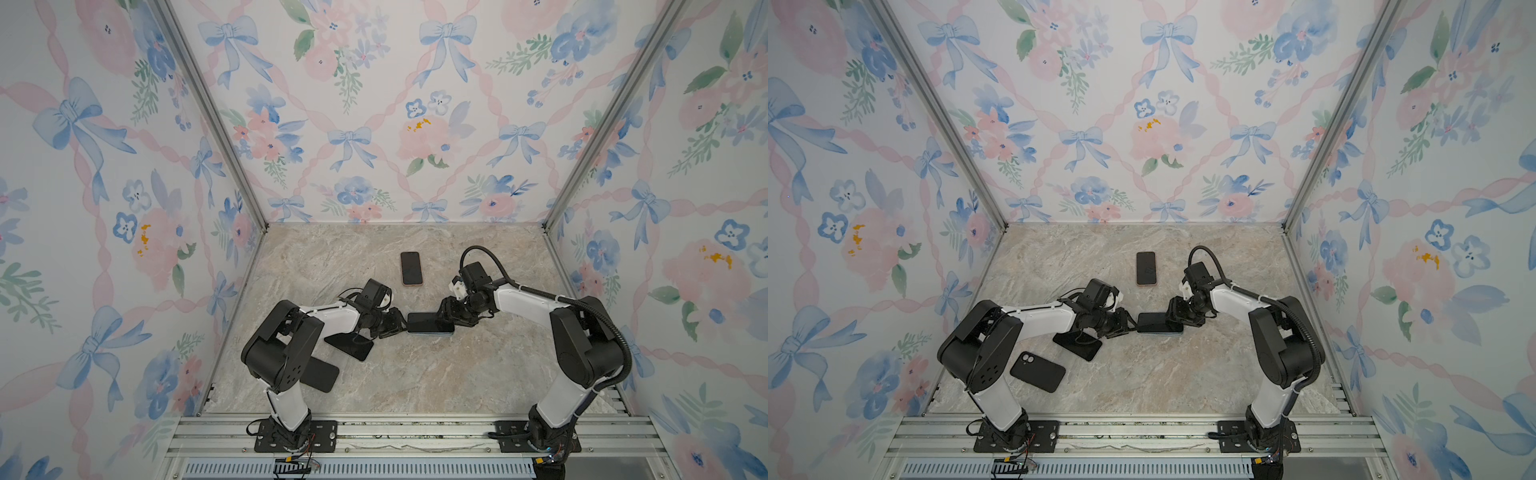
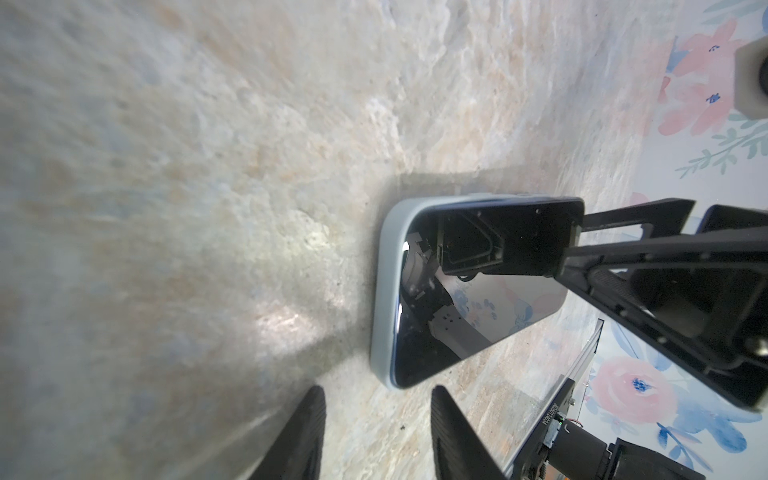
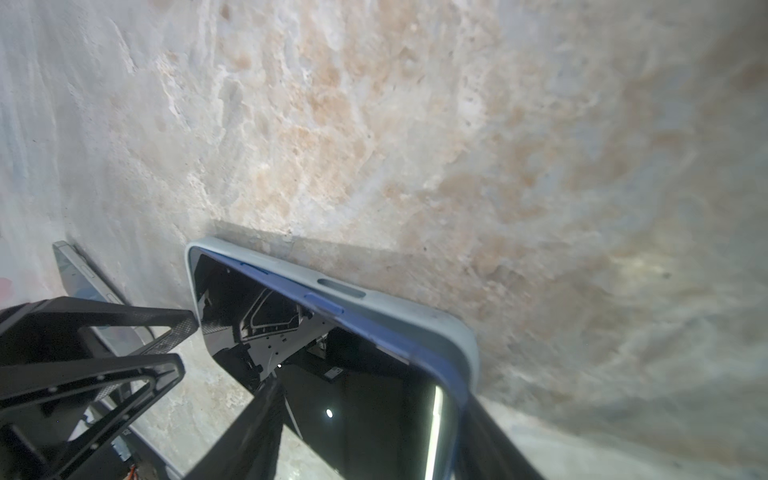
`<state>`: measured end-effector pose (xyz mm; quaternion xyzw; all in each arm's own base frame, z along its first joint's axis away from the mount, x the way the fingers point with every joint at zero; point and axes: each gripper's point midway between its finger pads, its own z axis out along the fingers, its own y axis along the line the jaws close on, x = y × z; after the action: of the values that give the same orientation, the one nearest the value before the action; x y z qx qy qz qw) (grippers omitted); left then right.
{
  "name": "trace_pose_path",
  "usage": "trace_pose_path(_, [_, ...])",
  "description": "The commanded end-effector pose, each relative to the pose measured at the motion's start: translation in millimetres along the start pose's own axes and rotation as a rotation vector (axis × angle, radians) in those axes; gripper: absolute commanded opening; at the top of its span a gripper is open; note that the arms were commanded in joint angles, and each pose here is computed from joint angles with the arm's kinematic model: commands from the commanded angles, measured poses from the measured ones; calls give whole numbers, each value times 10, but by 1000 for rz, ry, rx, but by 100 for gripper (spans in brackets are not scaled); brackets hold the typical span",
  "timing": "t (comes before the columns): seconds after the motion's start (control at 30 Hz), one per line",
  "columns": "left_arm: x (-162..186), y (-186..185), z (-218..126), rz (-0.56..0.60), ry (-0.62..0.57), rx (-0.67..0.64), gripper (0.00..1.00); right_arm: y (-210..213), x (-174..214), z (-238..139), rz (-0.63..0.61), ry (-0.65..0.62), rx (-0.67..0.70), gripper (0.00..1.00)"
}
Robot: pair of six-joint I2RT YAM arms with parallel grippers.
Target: Put the phone into the phone case
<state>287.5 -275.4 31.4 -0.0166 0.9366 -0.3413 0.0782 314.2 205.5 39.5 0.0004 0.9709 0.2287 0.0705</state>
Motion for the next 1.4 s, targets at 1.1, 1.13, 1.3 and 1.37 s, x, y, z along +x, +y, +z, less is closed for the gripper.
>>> trace_pose_path(1.1, [-204, -175, 49, 56, 51, 63, 39, -172, 113, -324, -173, -118, 131, 49])
trace_pose_path(1.13, [-214, -170, 59, 56, 53, 63, 40, -190, 119, -308, -169, -115, 131, 48])
trace_pose_path(1.3, [-214, -143, 123, 52, 70, 65, 40, -240, 150, -201, -152, -92, 118, 40])
trace_pose_path(1.37, [-223, -140, 143, 53, 75, 67, 40, -243, 153, -165, -149, -84, 114, 39])
